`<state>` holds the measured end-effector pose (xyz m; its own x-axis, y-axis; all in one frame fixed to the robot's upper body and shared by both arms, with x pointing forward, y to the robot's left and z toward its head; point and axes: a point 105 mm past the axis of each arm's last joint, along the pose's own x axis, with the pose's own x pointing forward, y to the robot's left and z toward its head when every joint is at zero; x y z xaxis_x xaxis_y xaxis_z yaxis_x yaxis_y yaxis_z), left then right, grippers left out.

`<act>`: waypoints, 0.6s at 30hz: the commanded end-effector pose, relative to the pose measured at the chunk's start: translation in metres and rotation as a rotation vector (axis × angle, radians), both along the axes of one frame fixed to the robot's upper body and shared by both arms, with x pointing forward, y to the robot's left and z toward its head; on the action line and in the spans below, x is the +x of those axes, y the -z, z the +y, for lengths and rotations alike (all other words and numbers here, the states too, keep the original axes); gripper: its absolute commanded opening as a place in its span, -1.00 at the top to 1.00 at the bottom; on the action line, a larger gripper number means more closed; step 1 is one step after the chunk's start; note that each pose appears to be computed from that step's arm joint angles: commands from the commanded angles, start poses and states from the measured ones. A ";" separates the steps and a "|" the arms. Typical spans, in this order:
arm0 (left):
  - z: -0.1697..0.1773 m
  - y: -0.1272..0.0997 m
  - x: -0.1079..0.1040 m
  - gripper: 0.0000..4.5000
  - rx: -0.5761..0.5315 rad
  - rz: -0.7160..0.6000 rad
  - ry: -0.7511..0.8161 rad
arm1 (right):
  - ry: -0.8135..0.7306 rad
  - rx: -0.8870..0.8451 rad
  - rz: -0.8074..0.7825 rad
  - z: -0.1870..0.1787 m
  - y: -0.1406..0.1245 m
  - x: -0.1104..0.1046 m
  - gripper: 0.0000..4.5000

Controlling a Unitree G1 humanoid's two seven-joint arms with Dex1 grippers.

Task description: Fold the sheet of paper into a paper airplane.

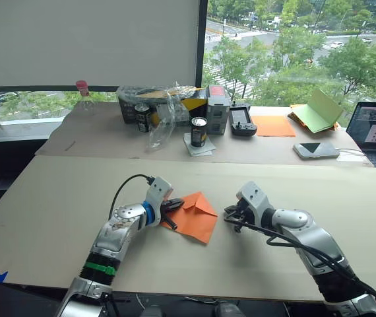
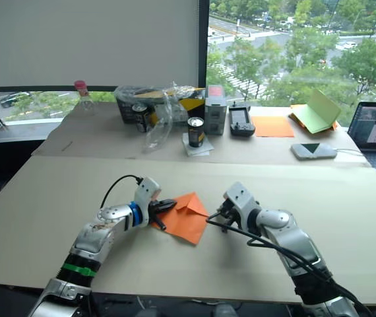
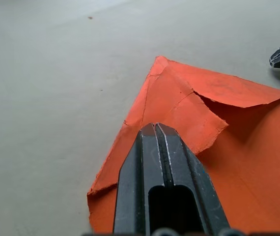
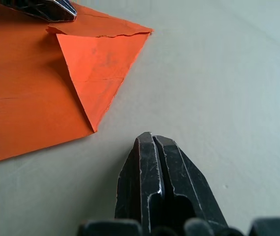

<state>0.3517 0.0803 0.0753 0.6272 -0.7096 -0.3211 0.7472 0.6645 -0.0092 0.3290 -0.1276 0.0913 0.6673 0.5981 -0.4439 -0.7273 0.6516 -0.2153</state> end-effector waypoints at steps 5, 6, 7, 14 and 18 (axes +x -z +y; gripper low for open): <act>-0.015 0.001 -0.002 0.99 -0.078 0.018 0.028 | -0.032 0.011 -0.074 0.007 -0.015 0.006 1.00; -0.014 0.003 0.000 0.99 -0.077 0.028 0.014 | -0.033 0.009 -0.066 0.008 -0.013 0.006 1.00; -0.015 0.004 0.000 0.99 -0.074 0.034 0.014 | -0.036 0.004 -0.057 0.008 -0.010 0.005 1.00; -0.002 0.016 0.003 0.99 -0.035 0.072 -0.048 | -0.158 -0.079 -0.058 0.020 -0.001 0.000 1.00; 0.003 0.017 0.005 0.99 -0.050 0.084 -0.082 | -0.283 -0.175 -0.083 0.033 0.002 -0.003 1.00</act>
<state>0.3559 0.0710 0.0739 0.6352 -0.7186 -0.2831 0.7312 0.6775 -0.0790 0.3293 -0.1037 0.0882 0.5683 0.6566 -0.4959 -0.8228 0.4495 -0.3478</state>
